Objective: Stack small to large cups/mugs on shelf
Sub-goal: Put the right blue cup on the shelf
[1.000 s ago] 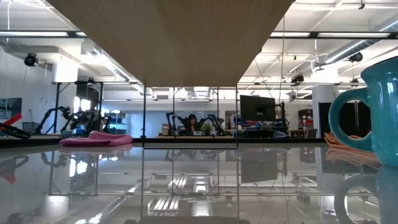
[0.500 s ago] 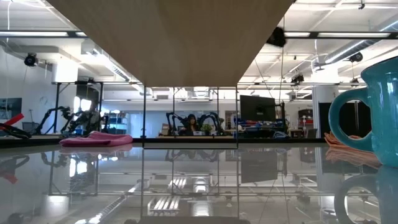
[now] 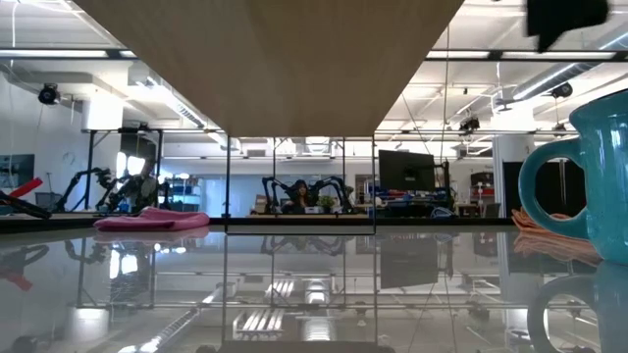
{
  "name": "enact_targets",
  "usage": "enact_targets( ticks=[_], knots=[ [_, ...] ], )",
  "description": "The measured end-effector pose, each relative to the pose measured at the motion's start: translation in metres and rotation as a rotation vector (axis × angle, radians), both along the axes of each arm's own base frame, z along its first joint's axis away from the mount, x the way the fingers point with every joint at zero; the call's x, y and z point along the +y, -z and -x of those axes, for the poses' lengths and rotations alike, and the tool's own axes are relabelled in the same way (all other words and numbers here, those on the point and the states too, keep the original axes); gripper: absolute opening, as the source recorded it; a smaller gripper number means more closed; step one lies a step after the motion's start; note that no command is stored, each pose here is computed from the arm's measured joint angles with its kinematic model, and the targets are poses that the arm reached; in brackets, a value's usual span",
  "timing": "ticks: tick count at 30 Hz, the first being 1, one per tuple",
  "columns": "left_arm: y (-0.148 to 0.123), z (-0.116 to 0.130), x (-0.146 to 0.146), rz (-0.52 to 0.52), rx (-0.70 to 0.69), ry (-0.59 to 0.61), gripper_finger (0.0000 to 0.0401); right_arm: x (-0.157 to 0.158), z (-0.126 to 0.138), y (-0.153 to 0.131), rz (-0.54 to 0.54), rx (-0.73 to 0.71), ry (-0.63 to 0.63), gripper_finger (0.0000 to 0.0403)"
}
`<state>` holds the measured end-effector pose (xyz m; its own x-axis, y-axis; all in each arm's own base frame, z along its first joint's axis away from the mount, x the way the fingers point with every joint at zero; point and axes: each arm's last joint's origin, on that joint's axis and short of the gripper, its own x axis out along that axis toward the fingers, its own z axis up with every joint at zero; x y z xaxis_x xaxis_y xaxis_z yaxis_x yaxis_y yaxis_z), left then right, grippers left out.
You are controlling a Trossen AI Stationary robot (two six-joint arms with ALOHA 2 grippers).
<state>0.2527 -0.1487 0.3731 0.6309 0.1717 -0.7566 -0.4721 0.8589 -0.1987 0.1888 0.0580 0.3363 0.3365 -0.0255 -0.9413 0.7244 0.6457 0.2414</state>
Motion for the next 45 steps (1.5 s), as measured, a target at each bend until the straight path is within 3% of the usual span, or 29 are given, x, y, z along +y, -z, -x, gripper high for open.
enact_targets(
  ticks=[4,12,26,30,36,42,45],
  knots=[
    [-0.001,0.006,-0.008,-0.023,-0.023,0.014,0.0114,0.028,0.011,0.014,-0.037,0.03,0.04,0.0157],
    [0.0,0.014,-0.017,-0.021,-0.029,0.032,0.0114,0.077,0.016,0.069,-0.134,0.044,0.1,0.016],
    [0.001,0.016,-0.019,-0.006,-0.024,0.032,0.0114,0.087,0.007,0.126,-0.047,0.131,0.142,0.0162],
    [0.002,0.019,-0.02,-0.022,-0.003,0.042,0.0114,0.091,0.004,0.137,-0.013,0.178,0.092,0.0148],
    [0.015,0.036,-0.025,-0.079,0.053,-0.026,0.0107,0.097,-0.009,0.131,0.05,0.206,-0.103,0.0035],
    [0.033,0.049,-0.037,-0.031,0.049,-0.116,0.0075,0.096,-0.024,0.109,0.102,0.21,-0.259,0.0015],
    [0.043,0.058,-0.044,0.007,0.047,-0.163,0.0062,0.093,-0.032,0.083,0.12,0.199,-0.326,0.0014]
  ],
)
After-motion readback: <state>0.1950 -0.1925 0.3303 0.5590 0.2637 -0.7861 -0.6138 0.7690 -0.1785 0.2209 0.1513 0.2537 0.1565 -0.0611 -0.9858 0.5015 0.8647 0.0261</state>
